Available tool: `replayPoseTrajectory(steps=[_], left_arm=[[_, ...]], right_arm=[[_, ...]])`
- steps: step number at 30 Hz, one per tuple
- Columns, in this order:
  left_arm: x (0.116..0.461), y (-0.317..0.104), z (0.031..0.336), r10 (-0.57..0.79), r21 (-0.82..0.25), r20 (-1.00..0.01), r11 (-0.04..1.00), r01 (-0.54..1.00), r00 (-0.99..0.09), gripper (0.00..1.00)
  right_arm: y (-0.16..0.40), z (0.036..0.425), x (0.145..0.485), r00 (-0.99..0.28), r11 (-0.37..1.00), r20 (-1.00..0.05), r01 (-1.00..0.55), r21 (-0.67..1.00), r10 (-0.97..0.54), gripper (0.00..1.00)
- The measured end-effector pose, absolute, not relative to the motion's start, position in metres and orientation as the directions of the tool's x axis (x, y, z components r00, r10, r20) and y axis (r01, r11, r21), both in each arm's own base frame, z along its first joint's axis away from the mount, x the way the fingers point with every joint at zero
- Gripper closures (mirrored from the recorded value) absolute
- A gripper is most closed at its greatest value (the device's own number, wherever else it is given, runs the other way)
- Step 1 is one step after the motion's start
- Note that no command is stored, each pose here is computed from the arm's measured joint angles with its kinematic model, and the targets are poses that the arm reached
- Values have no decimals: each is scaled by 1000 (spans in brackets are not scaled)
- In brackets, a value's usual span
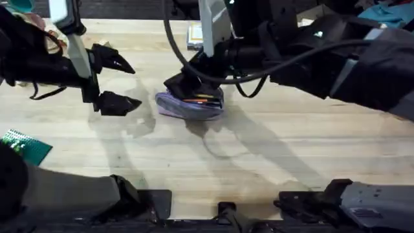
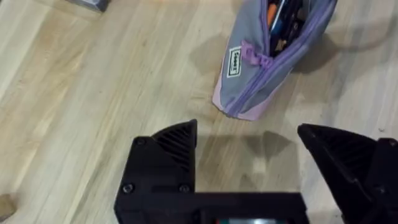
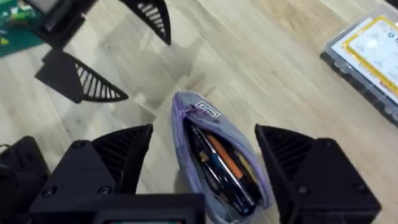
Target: Unzip the bag, pick up the pens from the table one at a time and place them inside, then zip the bag closed.
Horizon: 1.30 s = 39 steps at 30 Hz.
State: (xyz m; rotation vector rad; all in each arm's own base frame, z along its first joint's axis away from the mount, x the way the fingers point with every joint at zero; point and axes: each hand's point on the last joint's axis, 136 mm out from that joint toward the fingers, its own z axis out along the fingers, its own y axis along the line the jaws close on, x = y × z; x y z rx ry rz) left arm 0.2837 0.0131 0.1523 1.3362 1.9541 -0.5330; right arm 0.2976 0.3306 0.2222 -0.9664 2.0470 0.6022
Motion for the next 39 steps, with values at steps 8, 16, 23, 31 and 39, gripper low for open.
replayPoseTrajectory(steps=[8,16,23,31,39], left_arm=[[273,8,129,618,4,-768,268,964,-168,8],[276,6,121,605,44,-791,210,977,-94,8],[277,6,117,597,32,-796,209,977,-101,8],[276,7,117,599,31,-794,207,978,-102,8],[276,7,117,599,31,-794,207,978,-102,8]], right_arm=[[331,222,298,-473,632,-797,-760,152,-377,3],[331,222,298,-485,638,-794,-752,165,-367,3],[332,224,298,-489,638,-797,-750,175,-356,3],[331,233,295,-570,672,-763,-696,251,-305,3],[337,273,298,-582,692,-767,-672,265,-272,4]])
